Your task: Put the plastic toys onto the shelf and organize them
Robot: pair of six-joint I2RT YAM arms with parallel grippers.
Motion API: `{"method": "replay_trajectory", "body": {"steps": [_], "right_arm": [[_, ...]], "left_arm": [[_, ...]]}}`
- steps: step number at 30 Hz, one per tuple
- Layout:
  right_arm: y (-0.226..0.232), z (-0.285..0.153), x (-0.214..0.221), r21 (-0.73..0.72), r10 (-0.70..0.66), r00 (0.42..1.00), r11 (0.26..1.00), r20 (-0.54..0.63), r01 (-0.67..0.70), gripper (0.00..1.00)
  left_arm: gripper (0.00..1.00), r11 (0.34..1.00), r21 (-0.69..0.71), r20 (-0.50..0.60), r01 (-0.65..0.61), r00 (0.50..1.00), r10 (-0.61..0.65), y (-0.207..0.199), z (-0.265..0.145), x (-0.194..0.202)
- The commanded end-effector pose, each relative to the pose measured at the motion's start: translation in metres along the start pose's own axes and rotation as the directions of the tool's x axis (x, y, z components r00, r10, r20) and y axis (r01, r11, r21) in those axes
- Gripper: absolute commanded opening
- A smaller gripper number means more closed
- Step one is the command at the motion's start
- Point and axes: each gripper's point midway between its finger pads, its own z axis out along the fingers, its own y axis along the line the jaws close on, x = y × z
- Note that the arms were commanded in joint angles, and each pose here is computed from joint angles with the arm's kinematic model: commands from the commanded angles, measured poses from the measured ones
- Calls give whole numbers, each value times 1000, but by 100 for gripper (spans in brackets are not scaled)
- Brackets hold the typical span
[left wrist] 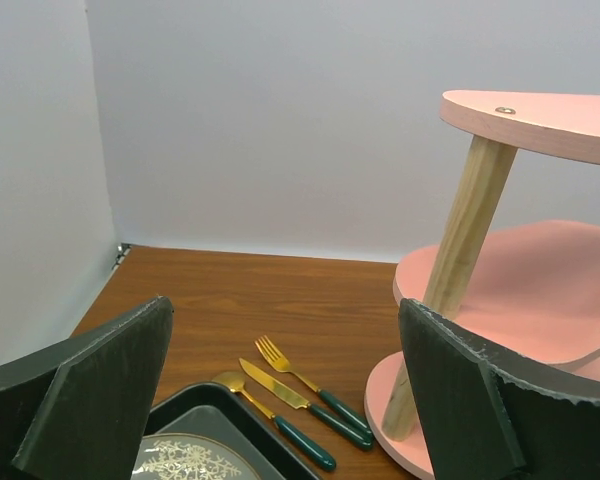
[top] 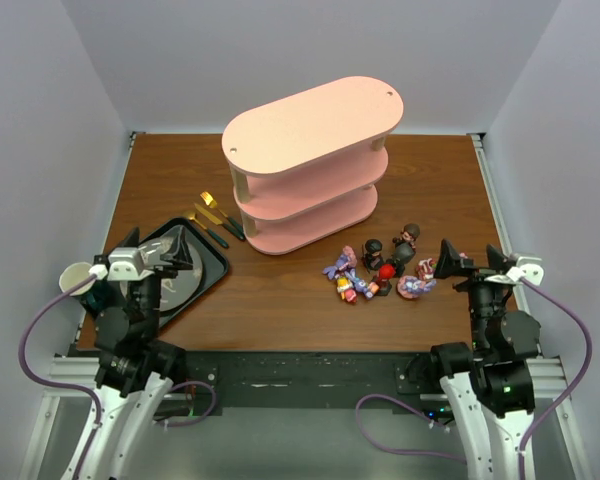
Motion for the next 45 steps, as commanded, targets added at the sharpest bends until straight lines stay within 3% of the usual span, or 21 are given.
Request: {"method": "replay_trajectory", "body": {"steps": [1,7,13,23,31,45], "right_arm": [[7,-6,-12,-32,49,999,998,13,-49,99],[7,-8,7,2,107,988,994,-110,-108,99],[-1,-13,25,140,250,943,965,-219,-223,99],[31,-9,66,47,244,863,967,-442,-249,99],[43,-10,109,40,208,752,971,-626,-235,99],[22,-5,145,258,332,683,942,-650,-213,99]], "left_arm": [[100,1000,20,2,17,1000,-17,-5,2,-15],[100,998,49,-97,27,995,-23,-12,1,-5],[100,993,90,-162,70,985,-55,-23,-1,4],[100,984,140,-332,107,942,-55,-40,-2,35],[100,972,188,-420,138,906,-48,-54,-2,60],[100,977,171,-485,125,874,-27,-54,1,80]]}}
